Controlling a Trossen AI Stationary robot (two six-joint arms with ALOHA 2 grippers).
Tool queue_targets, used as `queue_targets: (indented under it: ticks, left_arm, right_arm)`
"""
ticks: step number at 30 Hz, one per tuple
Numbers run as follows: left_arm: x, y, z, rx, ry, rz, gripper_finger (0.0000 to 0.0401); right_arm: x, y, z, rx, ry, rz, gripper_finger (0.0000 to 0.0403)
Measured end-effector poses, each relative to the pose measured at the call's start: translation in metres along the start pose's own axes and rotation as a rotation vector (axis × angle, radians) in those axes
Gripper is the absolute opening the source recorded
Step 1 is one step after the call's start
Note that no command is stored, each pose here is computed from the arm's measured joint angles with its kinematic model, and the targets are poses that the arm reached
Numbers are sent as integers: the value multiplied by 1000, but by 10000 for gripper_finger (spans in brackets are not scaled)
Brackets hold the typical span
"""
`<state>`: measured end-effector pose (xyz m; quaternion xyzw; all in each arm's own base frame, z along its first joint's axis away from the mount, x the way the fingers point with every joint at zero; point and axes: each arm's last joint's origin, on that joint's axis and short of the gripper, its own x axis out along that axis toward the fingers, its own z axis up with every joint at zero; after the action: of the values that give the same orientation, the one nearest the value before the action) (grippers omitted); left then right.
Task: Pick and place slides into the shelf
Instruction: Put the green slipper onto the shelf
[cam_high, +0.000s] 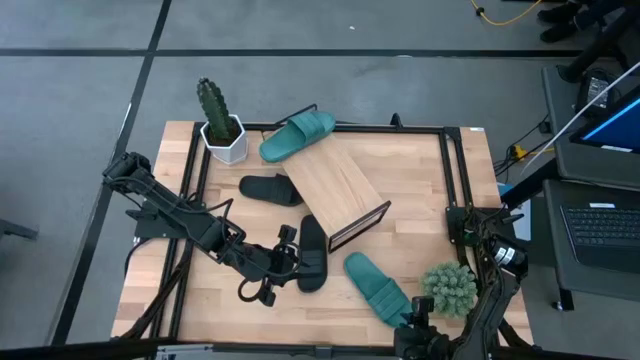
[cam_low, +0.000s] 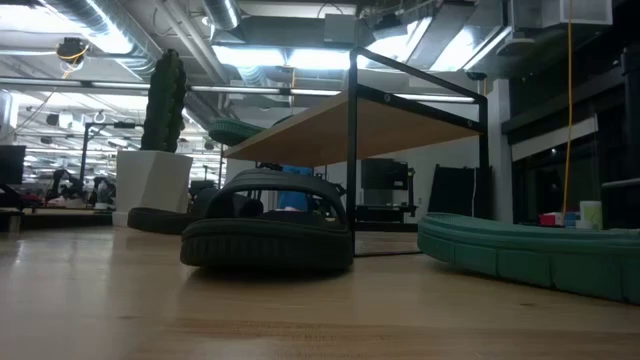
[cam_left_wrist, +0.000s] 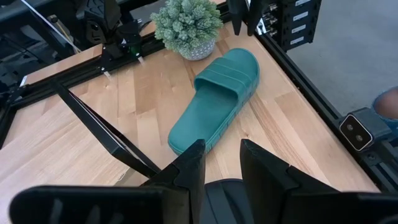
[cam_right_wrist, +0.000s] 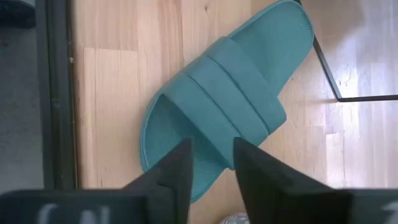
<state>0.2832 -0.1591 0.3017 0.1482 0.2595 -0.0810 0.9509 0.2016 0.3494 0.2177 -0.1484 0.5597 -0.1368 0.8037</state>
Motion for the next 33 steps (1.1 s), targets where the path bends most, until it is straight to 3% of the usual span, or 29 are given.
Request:
queue_targets:
  ticks: [6,11,28,33]
  left_arm:
    - [0,0,0,2,3,-1,92]
    - [0,0,-2,7,17,-2,92]
    - [0,0,-2,8,21,-2,92]
    - [0,0,-2,10,24,-3,92]
  right_arm:
    - [14,10,-2,-15,16,-32,180]
    - [29,20,-5,-37,35,-70,204]
    - [65,22,7,-30,93,-164,208]
    - [65,22,7,-27,92,-162,184]
